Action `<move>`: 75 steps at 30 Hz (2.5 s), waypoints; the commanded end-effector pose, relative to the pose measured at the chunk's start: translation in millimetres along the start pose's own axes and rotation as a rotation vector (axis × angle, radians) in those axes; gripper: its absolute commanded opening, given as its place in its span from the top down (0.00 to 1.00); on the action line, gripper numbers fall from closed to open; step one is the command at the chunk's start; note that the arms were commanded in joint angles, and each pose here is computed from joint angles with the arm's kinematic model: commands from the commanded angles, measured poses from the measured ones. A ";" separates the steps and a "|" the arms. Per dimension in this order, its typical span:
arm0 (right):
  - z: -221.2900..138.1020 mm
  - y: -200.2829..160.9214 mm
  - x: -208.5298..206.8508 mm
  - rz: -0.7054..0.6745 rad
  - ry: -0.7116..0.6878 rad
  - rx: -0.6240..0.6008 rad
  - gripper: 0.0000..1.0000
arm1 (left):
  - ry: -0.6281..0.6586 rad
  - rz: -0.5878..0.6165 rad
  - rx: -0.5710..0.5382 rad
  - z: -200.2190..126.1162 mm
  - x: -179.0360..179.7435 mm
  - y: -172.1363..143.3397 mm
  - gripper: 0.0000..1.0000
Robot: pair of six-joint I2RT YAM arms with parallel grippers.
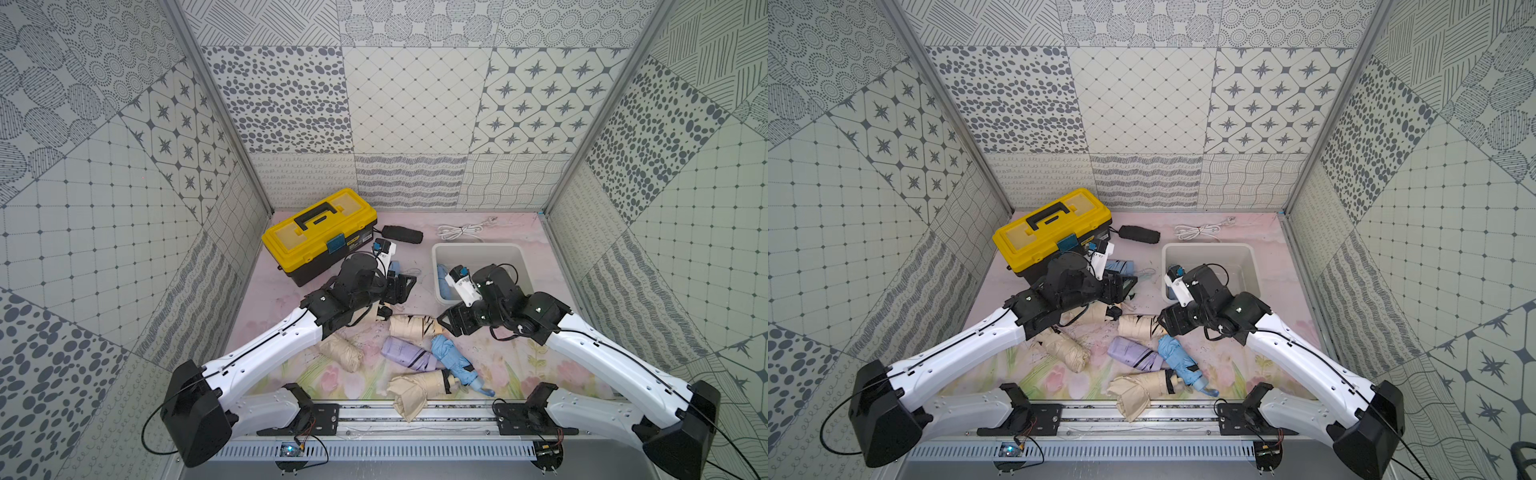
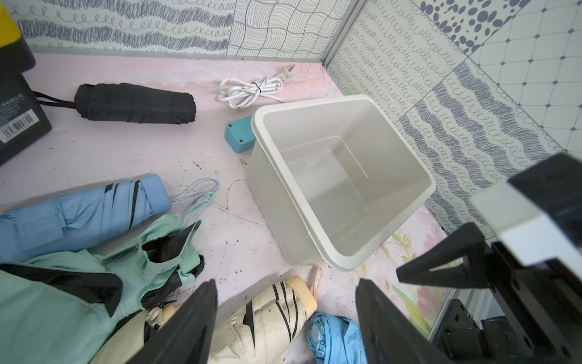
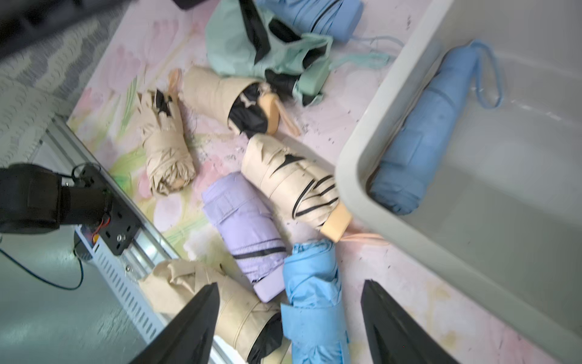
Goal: Put the umbrella into the storage box
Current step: Adjust the storage box at the center of the board, then pick up the umbrella from the center of the board.
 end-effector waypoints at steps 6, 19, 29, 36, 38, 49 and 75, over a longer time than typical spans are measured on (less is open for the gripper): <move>-6.3 -28.9 -12.2 0.127 -0.132 0.002 0.23 | -0.189 0.074 0.104 -41.2 -21.6 -37.7 0.27; -39.0 -14.6 -51.1 0.396 -0.213 -0.199 0.22 | -0.349 0.360 0.527 -67.7 -93.8 -148.3 0.01; -55.9 -31.7 -67.1 0.407 -0.245 -0.203 0.21 | -0.310 0.470 0.803 -45.0 -107.1 -195.5 0.01; -55.5 -33.2 -67.6 0.367 -0.239 -0.196 0.20 | -0.237 0.518 0.863 -20.4 -105.4 -209.6 0.01; -57.3 -33.5 -66.9 0.375 -0.225 -0.214 0.20 | -0.250 0.527 0.875 -15.3 -108.5 -211.9 0.01; -57.3 -40.3 -70.2 0.398 -0.206 -0.264 0.21 | -0.323 0.540 0.931 0.0 -115.7 -233.0 0.11; -61.1 -48.7 -66.0 0.411 -0.160 -0.242 0.21 | -0.315 0.479 0.821 -27.4 -110.9 -207.2 0.56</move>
Point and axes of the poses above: each gripper's point midway between its finger pads, its own z axis out along the fingers, its own x axis along the line the jaws close on, y = z × x, the point moved 6 cm from there along -z, back along the fingers, and after that the axes turned 9 degrees about z, right-handed, at the moved point
